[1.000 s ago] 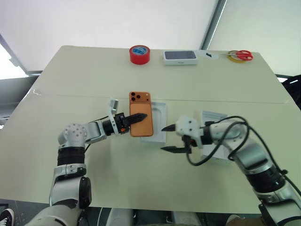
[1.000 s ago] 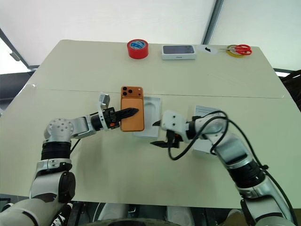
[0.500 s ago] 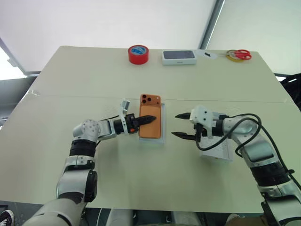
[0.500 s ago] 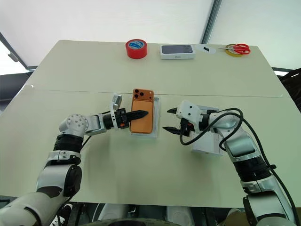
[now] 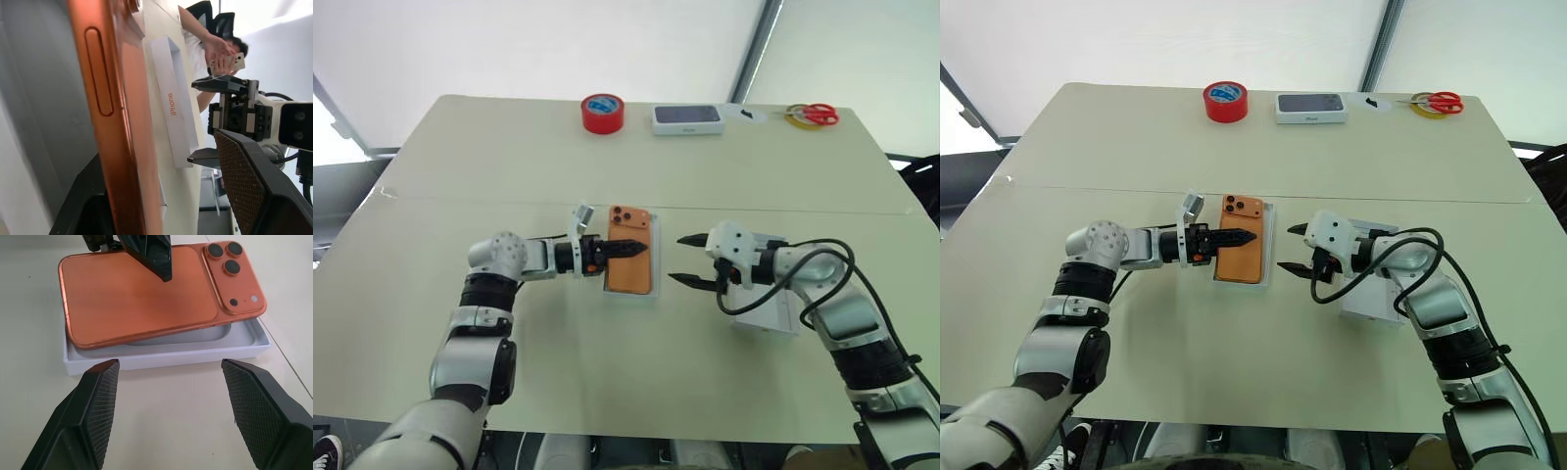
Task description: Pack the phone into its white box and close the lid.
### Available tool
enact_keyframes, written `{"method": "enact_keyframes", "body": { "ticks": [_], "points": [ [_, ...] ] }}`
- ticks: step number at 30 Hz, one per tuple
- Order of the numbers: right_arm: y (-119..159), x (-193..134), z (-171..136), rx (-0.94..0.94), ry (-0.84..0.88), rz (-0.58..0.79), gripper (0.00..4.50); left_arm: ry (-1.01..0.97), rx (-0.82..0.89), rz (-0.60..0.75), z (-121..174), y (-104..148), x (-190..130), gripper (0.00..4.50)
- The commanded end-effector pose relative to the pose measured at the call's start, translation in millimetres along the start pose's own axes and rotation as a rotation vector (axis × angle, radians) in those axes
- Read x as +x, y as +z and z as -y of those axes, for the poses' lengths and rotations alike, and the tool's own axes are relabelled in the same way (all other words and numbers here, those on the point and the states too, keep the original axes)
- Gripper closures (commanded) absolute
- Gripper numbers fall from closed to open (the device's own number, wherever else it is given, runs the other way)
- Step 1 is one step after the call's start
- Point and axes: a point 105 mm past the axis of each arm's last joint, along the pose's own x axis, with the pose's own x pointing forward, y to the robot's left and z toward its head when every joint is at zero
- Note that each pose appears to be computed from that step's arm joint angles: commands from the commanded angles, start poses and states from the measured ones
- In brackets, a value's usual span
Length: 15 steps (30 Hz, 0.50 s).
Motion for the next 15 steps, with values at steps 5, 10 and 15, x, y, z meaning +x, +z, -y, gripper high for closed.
{"method": "enact_keyframes", "body": {
  "ticks": [5, 10, 15],
  "points": [
    [9, 7, 4, -0.042, -0.013, 0.038, 1.01, 0.064, 0.081, -0.056, 14, 8, -13, 1.8],
    [11, 11, 3, -0.047, -0.008, 0.049, 1.01, 0.093, 0.135, -0.049, 17, 16, -19, 1.8],
    [12, 13, 3, -0.047, -0.008, 0.053, 1.01, 0.145, 0.209, -0.021, 10, 27, -30, 1.8]
  ]
}}
